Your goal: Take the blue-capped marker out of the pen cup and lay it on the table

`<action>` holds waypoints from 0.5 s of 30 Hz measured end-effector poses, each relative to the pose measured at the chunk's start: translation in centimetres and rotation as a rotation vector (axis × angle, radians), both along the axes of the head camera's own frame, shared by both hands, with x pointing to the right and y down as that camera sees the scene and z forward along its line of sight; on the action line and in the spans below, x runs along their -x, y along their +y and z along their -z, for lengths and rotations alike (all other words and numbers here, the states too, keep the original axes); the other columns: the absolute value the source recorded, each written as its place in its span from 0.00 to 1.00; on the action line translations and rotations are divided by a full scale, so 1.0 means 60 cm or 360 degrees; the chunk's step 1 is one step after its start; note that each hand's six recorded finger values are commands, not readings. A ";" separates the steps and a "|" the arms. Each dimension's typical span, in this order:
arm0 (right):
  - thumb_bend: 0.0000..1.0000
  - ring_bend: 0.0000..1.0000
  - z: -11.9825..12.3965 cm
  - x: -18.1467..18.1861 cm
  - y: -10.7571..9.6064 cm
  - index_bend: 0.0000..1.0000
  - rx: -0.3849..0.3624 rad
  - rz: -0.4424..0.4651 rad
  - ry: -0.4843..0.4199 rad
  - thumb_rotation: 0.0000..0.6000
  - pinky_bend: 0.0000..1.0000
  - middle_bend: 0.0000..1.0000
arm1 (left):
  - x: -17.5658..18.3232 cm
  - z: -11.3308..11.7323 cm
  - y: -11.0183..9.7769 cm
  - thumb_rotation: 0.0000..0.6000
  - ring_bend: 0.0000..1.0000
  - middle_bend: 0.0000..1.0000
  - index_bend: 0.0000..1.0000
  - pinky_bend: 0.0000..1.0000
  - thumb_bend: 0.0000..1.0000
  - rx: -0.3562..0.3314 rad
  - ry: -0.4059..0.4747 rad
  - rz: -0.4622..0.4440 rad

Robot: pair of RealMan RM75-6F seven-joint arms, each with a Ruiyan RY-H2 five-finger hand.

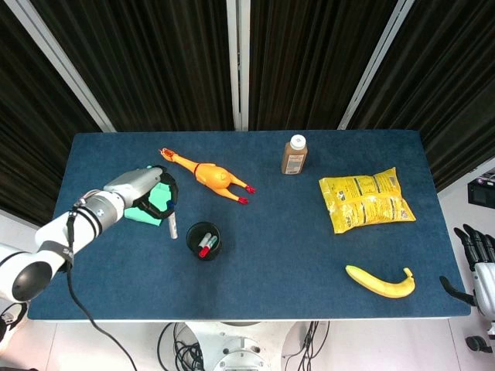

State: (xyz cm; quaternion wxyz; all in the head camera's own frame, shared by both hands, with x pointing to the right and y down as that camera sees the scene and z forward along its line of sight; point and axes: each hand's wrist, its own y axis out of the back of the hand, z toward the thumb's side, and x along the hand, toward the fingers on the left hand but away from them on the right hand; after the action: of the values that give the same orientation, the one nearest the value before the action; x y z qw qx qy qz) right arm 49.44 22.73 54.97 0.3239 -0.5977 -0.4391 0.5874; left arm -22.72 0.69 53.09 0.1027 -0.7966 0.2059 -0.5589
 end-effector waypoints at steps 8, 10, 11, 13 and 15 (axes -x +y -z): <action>0.18 0.00 -0.005 -0.002 -0.001 0.00 0.0019 -0.0010 0.0009 1.00 0.00 0.00 | 0.059 -0.086 0.008 1.00 0.02 0.26 0.69 0.13 0.44 0.0231 -0.0166 0.0034; 0.18 0.00 -0.008 -0.003 -0.001 0.00 0.0026 -0.0014 0.0013 1.00 0.00 0.00 | 0.068 -0.111 0.012 1.00 0.03 0.26 0.69 0.13 0.43 0.0287 -0.0195 0.0035; 0.18 0.00 -0.008 -0.004 -0.001 0.00 0.0028 -0.0016 0.0015 1.00 0.00 0.00 | 0.071 -0.121 0.014 1.00 0.03 0.26 0.69 0.13 0.43 0.0309 -0.0207 0.0036; 0.18 0.00 -0.010 -0.005 -0.001 0.00 0.0033 -0.0019 0.0017 1.00 0.00 0.00 | 0.078 -0.144 0.019 1.00 0.04 0.26 0.69 0.13 0.43 0.0356 -0.0232 0.0038; 0.18 0.00 -0.011 -0.006 -0.002 0.00 0.0036 -0.0020 0.0020 1.00 0.00 0.00 | 0.084 -0.162 0.021 1.00 0.05 0.26 0.69 0.13 0.43 0.0385 -0.0253 0.0040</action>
State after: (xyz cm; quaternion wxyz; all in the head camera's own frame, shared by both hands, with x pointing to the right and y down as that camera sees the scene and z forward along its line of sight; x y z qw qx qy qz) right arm 49.82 22.63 55.60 0.3163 -0.5948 -0.4339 0.5982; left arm -27.77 1.96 62.78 0.0148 -0.7538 0.1383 -0.6423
